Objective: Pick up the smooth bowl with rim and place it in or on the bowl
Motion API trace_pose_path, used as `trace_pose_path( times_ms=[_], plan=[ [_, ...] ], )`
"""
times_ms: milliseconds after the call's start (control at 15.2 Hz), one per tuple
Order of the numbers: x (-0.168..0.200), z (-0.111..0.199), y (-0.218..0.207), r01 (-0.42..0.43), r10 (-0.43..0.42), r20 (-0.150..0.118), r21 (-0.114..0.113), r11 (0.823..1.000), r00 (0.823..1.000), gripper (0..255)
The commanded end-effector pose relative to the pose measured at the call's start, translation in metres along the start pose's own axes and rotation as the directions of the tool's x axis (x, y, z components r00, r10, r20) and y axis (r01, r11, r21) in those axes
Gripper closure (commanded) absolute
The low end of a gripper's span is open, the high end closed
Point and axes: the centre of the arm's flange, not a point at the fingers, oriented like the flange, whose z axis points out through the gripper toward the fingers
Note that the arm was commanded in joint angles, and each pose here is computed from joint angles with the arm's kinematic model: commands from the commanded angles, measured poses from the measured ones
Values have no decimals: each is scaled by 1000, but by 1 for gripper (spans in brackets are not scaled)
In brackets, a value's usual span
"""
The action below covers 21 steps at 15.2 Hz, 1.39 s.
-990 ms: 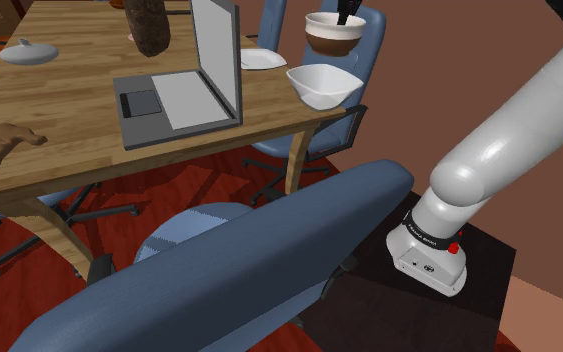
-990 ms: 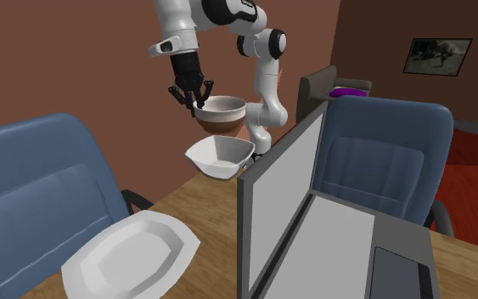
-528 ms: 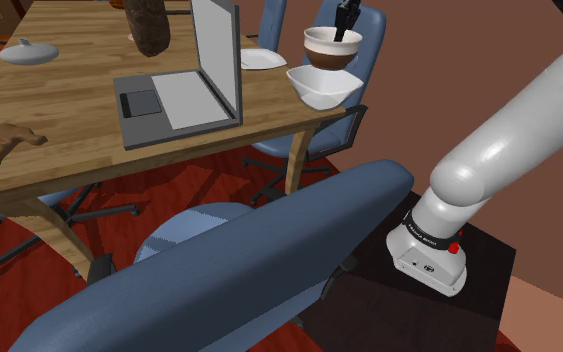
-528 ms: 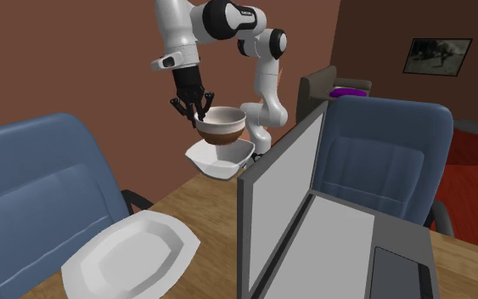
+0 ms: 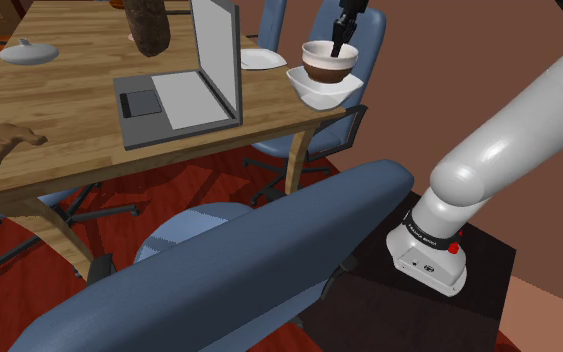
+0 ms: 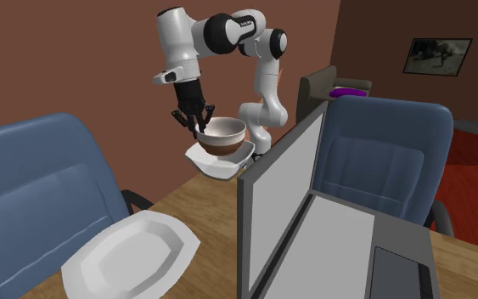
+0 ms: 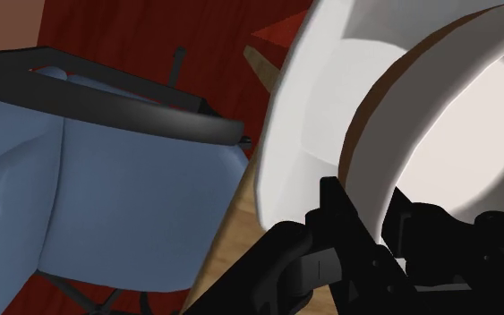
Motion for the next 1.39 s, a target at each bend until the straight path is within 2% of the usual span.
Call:
trace_pose_path(
  times_ms=[0,330,396,726,990,1320],
  plan=[
    [0,1,1,0,0,-1,0,1000,1000,255],
    [0,1,1,0,0,-1,0,1000,1000,255],
    [0,1,0,0,0,-1,0,1000,1000,0],
    [0,1,0,0,0,-1,0,1000,1000,0],
    [0,-49,1,0,0,-1,0,1000,1000,0],
    [0,-49,1,0,0,-1,0,1000,1000,0]
  ],
)
